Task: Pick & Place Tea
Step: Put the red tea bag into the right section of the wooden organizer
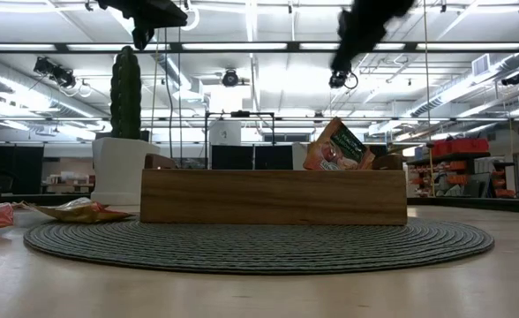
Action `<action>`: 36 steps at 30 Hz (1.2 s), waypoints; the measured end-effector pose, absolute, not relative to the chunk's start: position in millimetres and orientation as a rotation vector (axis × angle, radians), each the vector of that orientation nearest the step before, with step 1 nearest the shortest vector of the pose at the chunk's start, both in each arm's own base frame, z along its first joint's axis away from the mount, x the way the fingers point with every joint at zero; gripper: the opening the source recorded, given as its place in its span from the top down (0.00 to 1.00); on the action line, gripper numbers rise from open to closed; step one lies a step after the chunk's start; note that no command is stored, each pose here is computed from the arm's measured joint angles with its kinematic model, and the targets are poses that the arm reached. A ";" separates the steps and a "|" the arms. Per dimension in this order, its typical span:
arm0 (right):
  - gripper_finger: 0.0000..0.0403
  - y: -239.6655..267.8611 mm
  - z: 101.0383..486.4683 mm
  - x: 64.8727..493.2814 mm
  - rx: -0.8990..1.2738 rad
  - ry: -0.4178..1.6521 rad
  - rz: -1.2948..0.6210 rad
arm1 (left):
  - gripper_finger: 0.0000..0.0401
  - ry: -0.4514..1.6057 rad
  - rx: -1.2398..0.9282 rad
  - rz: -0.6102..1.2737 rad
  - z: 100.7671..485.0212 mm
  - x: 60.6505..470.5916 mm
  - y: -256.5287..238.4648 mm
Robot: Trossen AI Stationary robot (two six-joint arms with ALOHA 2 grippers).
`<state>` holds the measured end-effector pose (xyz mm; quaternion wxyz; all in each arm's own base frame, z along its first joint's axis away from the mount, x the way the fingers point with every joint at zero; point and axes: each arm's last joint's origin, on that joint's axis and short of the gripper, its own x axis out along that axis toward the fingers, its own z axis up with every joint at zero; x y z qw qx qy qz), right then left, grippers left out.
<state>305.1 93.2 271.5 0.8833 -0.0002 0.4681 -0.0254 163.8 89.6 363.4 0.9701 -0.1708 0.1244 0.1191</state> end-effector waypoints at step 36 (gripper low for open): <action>0.96 66.2 216.8 303.3 -0.065 1.022 -0.033 | 0.86 0.251 -0.412 0.276 362.0 164.7 91.0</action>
